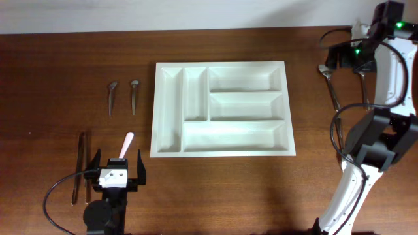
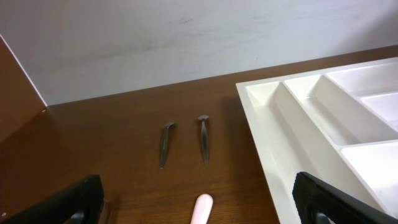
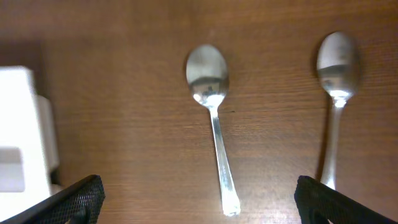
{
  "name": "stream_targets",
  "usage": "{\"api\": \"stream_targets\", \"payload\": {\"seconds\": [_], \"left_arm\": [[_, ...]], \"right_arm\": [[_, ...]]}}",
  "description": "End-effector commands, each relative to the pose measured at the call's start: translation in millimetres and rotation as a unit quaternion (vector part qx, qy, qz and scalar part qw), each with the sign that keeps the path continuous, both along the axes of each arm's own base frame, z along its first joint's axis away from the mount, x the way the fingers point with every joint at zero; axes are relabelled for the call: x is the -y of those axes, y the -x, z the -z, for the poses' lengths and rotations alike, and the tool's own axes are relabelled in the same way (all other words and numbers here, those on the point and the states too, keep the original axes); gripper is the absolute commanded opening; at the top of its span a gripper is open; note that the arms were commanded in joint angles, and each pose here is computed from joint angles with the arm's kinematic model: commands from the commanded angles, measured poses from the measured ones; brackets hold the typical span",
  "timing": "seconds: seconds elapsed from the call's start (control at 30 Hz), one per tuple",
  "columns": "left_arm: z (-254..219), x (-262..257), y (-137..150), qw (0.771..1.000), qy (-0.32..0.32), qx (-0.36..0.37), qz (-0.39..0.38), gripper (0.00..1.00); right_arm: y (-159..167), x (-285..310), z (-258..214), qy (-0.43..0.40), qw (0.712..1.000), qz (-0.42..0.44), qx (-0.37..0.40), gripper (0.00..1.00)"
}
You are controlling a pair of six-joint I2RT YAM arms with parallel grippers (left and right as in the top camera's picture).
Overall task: Pack container
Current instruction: 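Move the right gripper over the left silver spoon and descend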
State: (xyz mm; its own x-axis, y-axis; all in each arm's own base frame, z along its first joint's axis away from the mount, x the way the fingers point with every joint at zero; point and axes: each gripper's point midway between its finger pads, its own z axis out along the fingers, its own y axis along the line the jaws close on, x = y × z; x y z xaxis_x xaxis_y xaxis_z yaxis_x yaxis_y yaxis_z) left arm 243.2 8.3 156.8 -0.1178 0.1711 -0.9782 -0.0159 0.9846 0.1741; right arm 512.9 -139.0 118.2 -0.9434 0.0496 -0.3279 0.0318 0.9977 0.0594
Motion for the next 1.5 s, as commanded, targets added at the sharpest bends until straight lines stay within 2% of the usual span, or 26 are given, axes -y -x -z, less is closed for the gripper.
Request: {"api": "stream_targets", "payload": {"seconds": [0.0, 0.57, 0.77, 1.47], "left_arm": [[0.5, 0.7, 0.0, 1.000, 0.005, 0.002, 0.003, 0.99], [0.5, 0.8, 0.0, 1.000, 0.005, 0.002, 0.003, 0.99], [0.5, 0.7, 0.0, 1.000, 0.005, 0.002, 0.003, 0.99], [0.5, 0.7, 0.0, 1.000, 0.005, 0.002, 0.003, 0.99]], "right_arm": [[-0.9, 2.7, 28.3, 0.019, 0.999, -0.040, -0.027, 0.99], [24.9, 5.5, 96.1, 0.020, 0.989, -0.074, -0.127, 0.99], [26.3, 9.0, 108.1, 0.034, 0.985, -0.097, -0.138, 0.99], [16.9, 8.2, 114.5, 0.029, 0.987, -0.101, -0.121, 0.99]]}}
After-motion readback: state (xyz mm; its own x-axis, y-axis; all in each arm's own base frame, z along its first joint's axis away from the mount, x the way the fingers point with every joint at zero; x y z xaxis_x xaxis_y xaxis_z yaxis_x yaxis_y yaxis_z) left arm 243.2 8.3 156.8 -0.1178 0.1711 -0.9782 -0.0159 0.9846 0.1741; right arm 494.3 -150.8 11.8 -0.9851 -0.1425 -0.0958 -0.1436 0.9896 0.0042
